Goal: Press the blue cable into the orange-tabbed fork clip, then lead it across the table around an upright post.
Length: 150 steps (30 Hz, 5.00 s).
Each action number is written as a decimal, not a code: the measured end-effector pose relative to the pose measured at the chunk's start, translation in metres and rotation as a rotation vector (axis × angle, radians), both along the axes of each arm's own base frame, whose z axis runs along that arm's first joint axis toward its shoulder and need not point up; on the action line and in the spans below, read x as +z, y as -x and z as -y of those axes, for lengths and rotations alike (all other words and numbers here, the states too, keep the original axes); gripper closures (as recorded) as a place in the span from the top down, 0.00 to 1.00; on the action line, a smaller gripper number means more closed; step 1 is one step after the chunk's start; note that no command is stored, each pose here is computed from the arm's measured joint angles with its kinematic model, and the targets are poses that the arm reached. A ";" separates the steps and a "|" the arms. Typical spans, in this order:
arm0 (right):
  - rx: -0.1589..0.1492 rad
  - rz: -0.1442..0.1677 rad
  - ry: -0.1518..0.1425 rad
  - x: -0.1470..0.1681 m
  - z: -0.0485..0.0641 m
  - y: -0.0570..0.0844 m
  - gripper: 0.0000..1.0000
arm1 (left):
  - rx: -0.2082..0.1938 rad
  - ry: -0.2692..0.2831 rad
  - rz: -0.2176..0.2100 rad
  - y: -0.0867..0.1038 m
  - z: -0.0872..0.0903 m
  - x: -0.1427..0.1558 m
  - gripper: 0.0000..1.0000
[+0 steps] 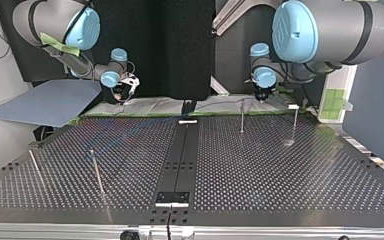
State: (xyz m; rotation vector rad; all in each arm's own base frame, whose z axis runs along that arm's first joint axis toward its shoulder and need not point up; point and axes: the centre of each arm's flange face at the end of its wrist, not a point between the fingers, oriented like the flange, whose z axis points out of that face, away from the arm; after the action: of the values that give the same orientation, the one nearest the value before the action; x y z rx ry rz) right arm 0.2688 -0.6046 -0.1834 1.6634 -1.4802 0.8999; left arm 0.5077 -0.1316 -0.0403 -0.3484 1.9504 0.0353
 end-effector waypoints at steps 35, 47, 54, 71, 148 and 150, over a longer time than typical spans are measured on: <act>-0.006 0.001 0.000 0.000 0.001 0.002 0.00 | -0.116 -0.069 0.071 0.015 0.018 0.025 0.00; -0.019 -0.004 0.002 0.000 0.002 0.006 0.00 | -0.108 -0.135 -0.003 0.028 0.025 0.022 0.00; -0.017 -0.005 0.001 0.000 0.002 0.005 0.00 | -0.119 -0.134 0.006 0.030 0.034 0.023 0.00; -0.017 -0.005 0.002 0.000 0.001 0.004 0.00 | -0.123 -0.142 0.037 0.026 0.034 0.024 0.00; -0.025 -0.004 0.001 0.002 0.007 0.010 0.00 | -0.040 -0.154 0.052 -0.028 0.026 0.051 1.00; -0.025 -0.004 0.001 0.002 0.007 0.010 0.00 | -0.046 -0.153 0.023 -0.020 0.026 0.047 1.00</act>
State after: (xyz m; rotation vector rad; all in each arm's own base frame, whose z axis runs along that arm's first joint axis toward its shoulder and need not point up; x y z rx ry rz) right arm 0.2590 -0.6119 -0.1812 1.6417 -1.4948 0.8834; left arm 0.5280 -0.1574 0.0069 -0.2022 1.9193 0.1489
